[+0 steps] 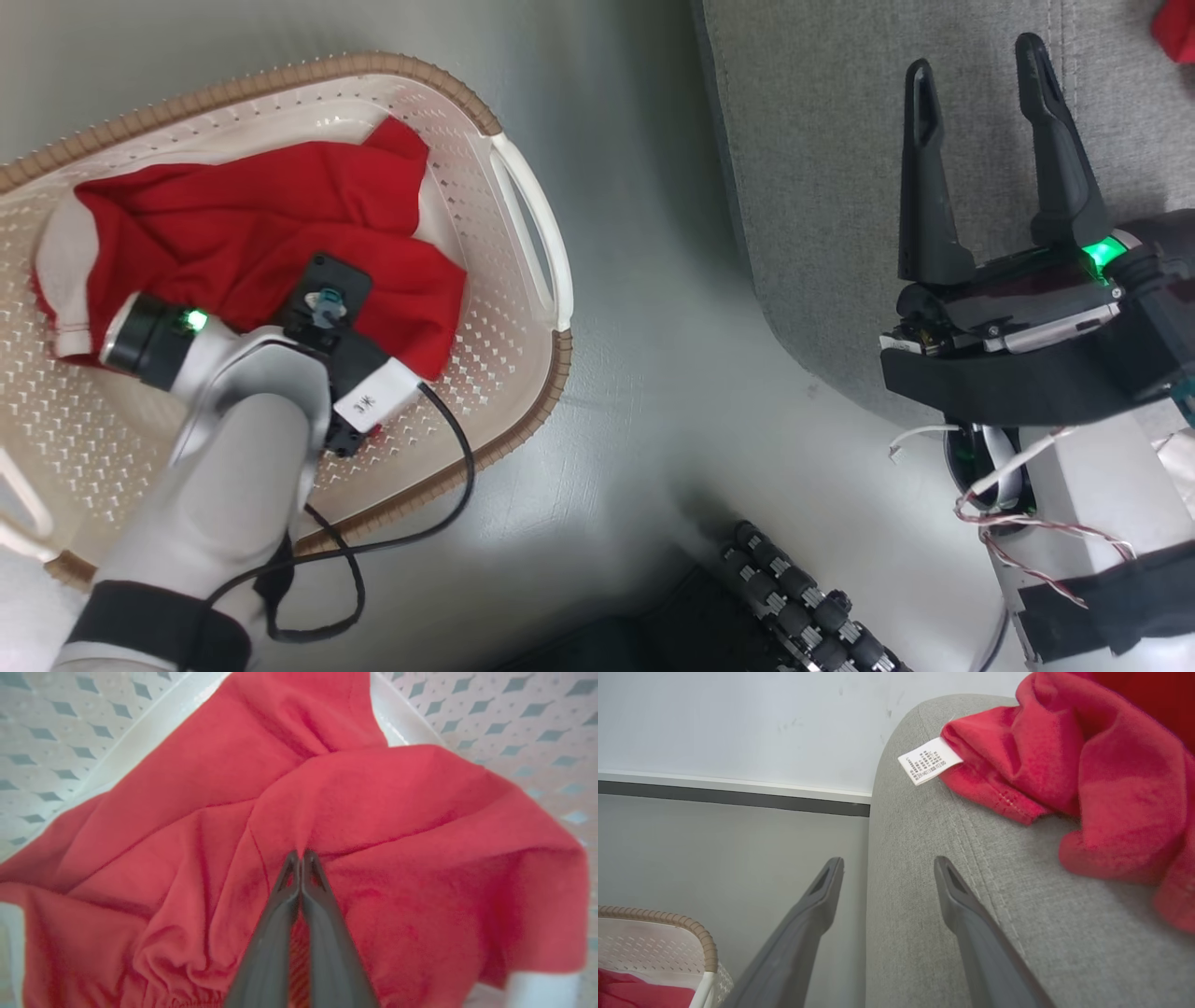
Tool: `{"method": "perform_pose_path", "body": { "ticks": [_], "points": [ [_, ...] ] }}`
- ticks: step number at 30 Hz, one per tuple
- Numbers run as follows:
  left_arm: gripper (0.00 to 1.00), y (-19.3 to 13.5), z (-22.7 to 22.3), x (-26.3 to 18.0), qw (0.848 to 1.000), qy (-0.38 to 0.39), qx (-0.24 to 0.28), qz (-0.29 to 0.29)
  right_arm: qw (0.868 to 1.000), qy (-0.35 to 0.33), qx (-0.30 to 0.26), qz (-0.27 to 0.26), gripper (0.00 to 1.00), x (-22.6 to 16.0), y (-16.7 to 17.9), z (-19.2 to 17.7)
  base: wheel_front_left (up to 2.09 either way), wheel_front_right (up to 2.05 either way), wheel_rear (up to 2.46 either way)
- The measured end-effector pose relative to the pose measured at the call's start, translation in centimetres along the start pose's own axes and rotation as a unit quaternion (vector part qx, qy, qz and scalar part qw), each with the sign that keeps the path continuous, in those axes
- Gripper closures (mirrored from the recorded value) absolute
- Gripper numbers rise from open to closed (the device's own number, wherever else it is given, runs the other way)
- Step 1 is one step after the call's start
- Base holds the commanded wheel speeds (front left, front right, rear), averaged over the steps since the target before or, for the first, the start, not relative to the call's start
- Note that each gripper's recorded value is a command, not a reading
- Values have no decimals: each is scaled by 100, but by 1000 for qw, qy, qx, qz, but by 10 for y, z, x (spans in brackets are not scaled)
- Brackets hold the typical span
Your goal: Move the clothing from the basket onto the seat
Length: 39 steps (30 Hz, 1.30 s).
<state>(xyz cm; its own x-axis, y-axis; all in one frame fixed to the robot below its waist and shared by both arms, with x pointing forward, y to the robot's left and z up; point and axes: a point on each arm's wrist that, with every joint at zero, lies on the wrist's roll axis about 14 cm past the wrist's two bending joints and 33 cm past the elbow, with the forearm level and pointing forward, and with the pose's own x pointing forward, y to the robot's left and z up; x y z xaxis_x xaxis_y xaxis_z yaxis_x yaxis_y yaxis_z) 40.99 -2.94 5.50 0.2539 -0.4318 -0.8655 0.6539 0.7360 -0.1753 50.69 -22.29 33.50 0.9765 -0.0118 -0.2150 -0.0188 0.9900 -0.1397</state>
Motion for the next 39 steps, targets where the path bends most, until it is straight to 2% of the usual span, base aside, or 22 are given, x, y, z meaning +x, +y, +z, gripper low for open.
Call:
{"method": "perform_pose_path", "body": {
  "ticks": [10, 20, 30, 39],
  "points": [
    [100, -10, 75, -30, 990, -133, -37, 1, 1000, -6, 8, -4, 0, 1, -5, 12, 0, 0, 0],
    [100, -1, 140, -85, 966, -257, -23, 7, 1000, -21, 7, -3, 0, -6, -9, 32, 0, 0, 0],
    [100, 16, 165, -146, 949, -311, -29, 36, 999, -24, 20, 9, 0, -21, -3, 43, 0, 0, 0],
    [100, 33, 196, -210, 925, -371, -27, 74, 998, -55, 30, 27, 0, -25, 8, 72, 0, 0, 0]
  ]
}}
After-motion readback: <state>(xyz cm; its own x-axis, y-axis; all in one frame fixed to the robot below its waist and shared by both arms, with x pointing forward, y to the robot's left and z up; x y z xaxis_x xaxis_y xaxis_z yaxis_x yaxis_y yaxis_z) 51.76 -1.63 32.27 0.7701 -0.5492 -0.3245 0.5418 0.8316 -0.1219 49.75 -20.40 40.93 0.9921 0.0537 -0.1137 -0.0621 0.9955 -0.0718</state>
